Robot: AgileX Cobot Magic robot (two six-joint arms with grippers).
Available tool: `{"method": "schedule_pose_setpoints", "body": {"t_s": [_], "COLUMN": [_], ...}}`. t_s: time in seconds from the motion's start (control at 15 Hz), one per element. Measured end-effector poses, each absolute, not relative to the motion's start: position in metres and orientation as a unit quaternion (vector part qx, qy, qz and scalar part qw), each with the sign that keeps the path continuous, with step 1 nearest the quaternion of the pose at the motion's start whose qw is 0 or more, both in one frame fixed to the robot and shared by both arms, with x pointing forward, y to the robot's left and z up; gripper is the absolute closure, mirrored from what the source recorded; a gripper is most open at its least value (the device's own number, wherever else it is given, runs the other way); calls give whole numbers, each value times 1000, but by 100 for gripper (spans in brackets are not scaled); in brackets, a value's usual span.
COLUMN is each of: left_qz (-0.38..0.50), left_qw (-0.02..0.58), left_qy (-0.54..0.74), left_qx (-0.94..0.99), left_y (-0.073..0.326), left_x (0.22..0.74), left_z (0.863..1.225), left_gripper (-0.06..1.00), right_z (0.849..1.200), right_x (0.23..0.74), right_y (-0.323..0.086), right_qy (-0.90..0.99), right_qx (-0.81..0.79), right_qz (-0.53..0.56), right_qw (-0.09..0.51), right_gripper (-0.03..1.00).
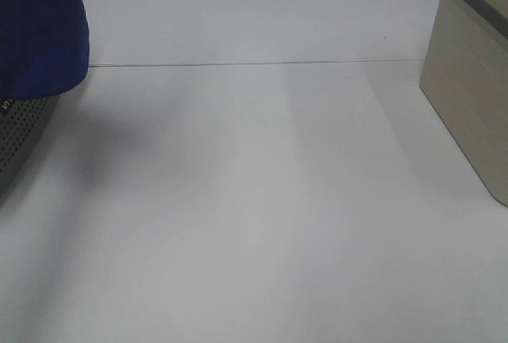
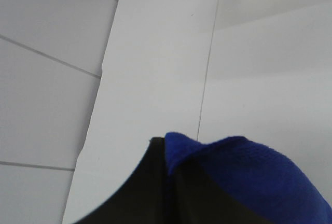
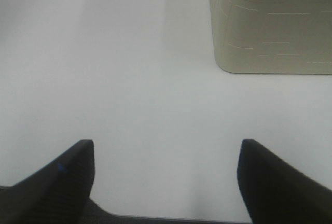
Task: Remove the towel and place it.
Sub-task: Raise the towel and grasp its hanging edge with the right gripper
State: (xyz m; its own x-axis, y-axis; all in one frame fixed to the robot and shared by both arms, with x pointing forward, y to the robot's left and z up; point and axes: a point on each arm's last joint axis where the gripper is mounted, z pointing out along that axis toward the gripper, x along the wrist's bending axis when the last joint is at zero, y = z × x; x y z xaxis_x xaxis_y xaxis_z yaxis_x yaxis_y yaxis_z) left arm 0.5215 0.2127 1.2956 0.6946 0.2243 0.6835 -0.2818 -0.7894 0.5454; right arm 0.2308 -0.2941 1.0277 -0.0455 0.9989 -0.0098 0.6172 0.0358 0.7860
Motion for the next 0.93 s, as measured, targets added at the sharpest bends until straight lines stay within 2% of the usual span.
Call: {"method": "schedule_pose_setpoints", "body": {"t_s": [0.2, 0.4, 0.73, 0.93], "left_qz": [386, 389, 397, 409], "left_qw": [313, 297, 304, 322], "left_qy": [-56, -87, -153, -184], "left_qx": [866, 868, 853, 834], "left_y": [192, 181, 155, 134], "left_x": [515, 511, 500, 493], "left_z": [1294, 1292, 1294, 1297], "left_gripper": [94, 94, 94, 94], "right_z": [1033, 1061, 1080, 1071], "right_x": [232, 253, 325, 371], "right_y": [-293, -282, -267, -248], "right_qy": [647, 624, 648, 703], "right_qx": [612, 545, 479, 390], "right_qz": [331, 440, 504, 545], "right_qw": [313, 348, 310, 239], "right_gripper": [22, 22, 24, 28]}}
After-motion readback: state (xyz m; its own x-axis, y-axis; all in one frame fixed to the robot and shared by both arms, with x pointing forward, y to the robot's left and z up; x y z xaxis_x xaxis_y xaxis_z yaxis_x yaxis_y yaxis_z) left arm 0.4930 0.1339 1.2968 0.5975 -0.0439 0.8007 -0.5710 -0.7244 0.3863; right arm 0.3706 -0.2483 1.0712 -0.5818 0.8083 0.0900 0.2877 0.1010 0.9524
